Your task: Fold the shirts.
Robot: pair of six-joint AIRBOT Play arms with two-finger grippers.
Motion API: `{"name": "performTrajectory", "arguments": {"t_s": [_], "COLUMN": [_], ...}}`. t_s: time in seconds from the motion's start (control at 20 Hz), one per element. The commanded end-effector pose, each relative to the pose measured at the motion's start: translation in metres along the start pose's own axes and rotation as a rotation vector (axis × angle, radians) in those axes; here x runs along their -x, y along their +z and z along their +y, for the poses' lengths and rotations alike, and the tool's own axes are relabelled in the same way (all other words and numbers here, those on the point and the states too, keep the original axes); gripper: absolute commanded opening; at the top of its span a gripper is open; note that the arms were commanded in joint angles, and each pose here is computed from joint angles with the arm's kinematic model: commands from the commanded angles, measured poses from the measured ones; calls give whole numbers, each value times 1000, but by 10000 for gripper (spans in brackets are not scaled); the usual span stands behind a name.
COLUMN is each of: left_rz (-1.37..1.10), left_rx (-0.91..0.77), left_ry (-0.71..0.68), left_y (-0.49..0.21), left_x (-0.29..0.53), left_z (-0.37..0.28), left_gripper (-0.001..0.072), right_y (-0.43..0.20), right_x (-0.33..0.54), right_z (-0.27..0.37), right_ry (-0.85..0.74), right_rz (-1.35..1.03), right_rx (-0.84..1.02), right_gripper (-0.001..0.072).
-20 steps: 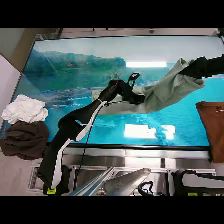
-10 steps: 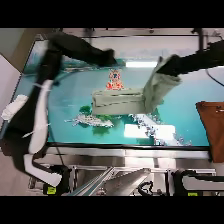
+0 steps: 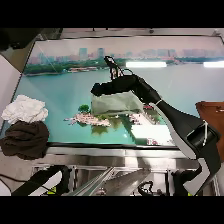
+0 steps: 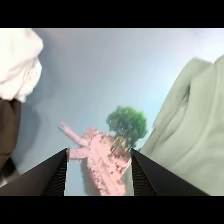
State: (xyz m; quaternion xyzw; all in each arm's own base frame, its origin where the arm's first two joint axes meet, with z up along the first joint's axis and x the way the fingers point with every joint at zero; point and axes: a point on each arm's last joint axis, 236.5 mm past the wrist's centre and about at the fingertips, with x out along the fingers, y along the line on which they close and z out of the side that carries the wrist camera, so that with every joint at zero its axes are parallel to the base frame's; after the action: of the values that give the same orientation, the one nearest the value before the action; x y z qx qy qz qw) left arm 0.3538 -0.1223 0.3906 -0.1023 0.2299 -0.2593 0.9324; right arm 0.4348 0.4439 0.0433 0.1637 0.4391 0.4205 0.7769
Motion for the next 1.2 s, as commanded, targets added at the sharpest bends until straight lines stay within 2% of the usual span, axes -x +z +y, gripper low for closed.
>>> {"name": "performTrajectory", "arguments": {"t_s": [0.0, 0.05, 0.15, 0.2, 0.25, 0.4, 0.5, 0.65, 0.95, 1.0, 1.05, 1.1, 1.15], "left_rz": [-92, -111, -131, -131, -123, -80, -50, -15, 69, 76, 87, 96, 104], "left_rx": [-4, 9, 28, 37, 41, 44, 37, 23, -9, -9, -10, -11, -12], "left_ry": [72, 91, 118, 126, 125, 108, 82, 30, -56, -65, -76, -84, -92], "left_y": [1, 0, -3, -5, -7, -10, -12, -14, -22, -23, -26, -28, -30], "left_x": [25, 26, 26, 26, 23, 13, 2, -16, -43, -47, -52, -55, -58], "left_z": [15, 22, 34, 38, 40, 40, 35, 22, -4, -7, -10, -12, -14], "left_gripper": [21, 21, 21, 21, 21, 21, 21, 21, 21, 21, 21, 21, 21], "right_y": [34, 50, 55, 43, 29, -28, -67, -81, -105, -105, -105, -105, -104], "right_x": [46, 89, 169, 195, 213, 220, 197, 145, 105, 102, 99, 95, 92], "right_z": [-30, -59, -130, -161, -187, -244, -261, -245, -243, -240, -238, -235, -231], "right_ry": [-81, -129, -253, -305, -341, -381, -364, -141, -123, -123, -123, -124, -117], "right_rz": [-44, -53, -33, 0, 35, 126, 205, 233, 293, 297, 298, 296, 300], "right_rx": [41, -16, -176, -265, -330, -498, -574, -650, -651, -644, -637, -622, -593], "right_gripper": [516, 609, 612, 646, 671, 671, 670, 671, 659, 639, 545, 408, 175]}}
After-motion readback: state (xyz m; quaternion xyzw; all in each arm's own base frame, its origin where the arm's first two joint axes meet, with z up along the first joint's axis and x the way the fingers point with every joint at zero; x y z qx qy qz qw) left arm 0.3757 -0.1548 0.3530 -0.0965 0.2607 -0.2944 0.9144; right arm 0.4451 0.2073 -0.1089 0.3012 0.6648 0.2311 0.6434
